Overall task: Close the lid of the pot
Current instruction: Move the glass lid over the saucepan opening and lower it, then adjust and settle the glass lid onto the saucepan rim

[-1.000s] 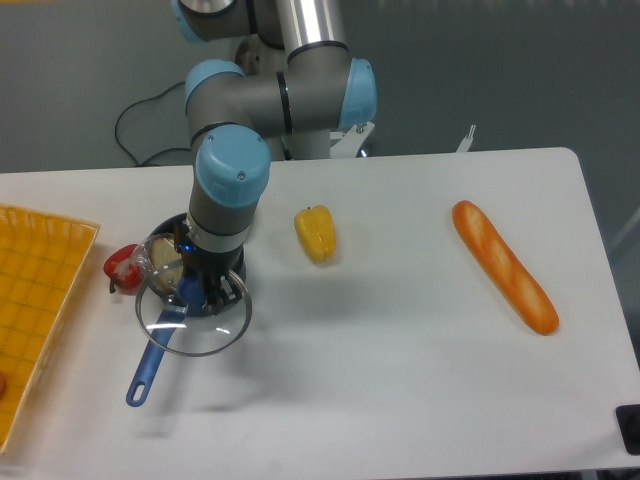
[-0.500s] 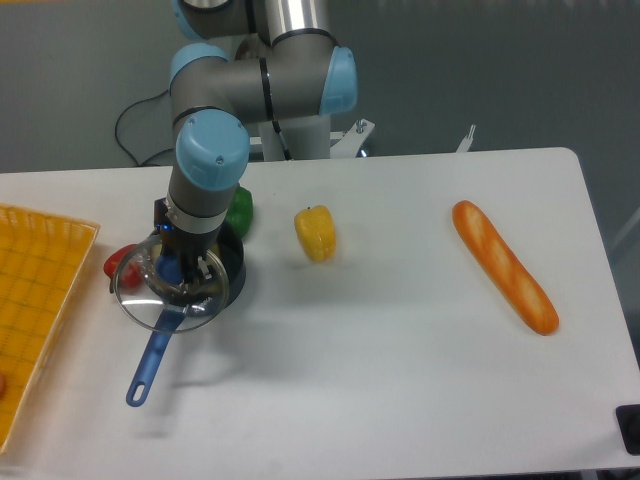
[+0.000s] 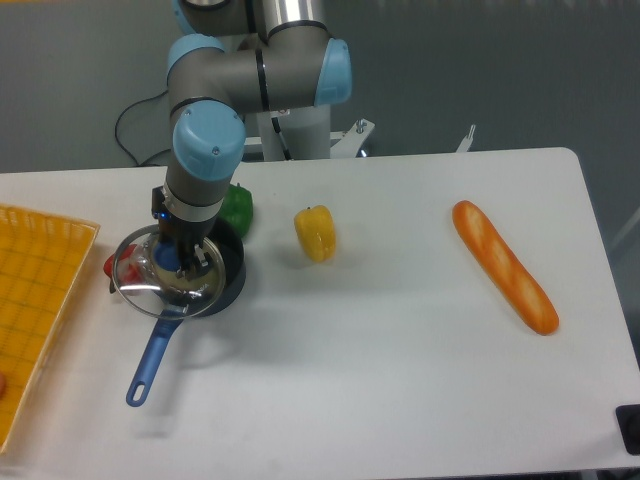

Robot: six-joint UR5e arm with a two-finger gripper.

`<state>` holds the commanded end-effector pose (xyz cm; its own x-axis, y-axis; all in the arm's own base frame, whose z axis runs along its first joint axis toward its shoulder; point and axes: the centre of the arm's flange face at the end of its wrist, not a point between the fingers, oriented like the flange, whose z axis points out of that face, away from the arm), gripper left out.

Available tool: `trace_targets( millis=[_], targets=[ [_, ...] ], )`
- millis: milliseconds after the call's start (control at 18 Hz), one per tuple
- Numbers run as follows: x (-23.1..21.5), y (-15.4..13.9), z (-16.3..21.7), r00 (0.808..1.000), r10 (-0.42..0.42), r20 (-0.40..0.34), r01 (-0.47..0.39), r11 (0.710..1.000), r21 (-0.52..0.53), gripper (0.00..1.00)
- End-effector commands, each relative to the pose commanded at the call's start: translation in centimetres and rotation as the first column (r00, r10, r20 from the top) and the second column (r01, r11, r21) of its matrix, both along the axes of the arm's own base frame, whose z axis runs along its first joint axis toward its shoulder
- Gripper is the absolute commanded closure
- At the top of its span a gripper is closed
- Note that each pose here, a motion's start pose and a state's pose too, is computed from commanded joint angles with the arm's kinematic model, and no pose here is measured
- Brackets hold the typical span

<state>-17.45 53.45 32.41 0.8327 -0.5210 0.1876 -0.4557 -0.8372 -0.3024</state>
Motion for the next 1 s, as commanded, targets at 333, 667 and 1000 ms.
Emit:
trace_targets(
  millis=[333, 667, 1000],
  targets=[
    [0.6, 0.0, -0.1, 1.000, -0.005, 0.023, 0.006, 1.000, -0.009, 0.56],
    [1.0, -0.1, -0.7, 0.999, -0.011, 0.033, 0.011, 1.000, -0.019, 0.56],
    [1.3, -0.4, -1.4, 0.999, -0.019, 0.037, 0.021, 0.999, -0.030, 0.56]
  ],
)
